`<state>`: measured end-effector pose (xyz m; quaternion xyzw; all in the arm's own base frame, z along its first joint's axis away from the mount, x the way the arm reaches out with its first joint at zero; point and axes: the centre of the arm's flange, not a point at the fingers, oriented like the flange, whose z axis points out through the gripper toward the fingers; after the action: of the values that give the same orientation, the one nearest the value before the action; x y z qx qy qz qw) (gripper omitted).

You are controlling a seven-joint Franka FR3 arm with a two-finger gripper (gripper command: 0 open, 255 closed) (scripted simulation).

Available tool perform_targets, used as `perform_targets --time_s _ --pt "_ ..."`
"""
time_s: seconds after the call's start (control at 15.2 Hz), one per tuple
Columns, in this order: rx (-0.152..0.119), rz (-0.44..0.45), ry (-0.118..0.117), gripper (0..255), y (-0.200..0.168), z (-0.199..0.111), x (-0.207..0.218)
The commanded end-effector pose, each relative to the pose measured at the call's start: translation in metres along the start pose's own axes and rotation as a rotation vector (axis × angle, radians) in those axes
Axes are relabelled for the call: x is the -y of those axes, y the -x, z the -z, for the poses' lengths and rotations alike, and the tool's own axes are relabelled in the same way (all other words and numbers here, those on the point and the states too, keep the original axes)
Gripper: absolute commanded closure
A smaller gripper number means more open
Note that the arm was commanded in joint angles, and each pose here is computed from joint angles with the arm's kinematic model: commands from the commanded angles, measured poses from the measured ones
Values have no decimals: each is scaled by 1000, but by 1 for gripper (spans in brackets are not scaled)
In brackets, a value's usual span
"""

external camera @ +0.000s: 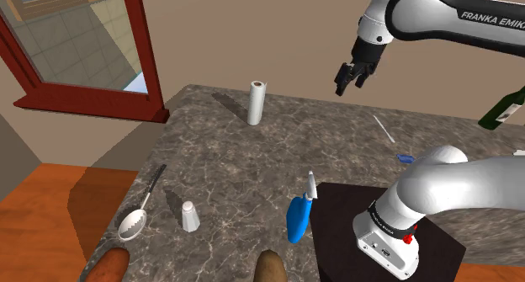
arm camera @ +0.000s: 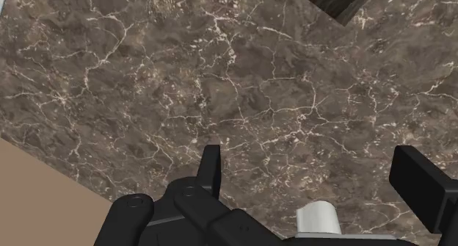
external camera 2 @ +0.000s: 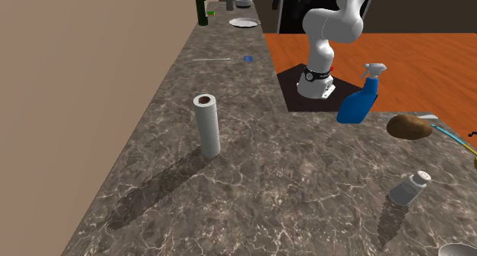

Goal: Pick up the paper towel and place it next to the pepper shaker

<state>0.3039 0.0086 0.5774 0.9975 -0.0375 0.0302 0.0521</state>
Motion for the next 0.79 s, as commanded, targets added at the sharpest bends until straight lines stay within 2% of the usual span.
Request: perform_targets --time_s 0.0,0.73 --pt "0 0 0 0 0 0 0" --pt "-13 200 -28 0 -132 -55 11"
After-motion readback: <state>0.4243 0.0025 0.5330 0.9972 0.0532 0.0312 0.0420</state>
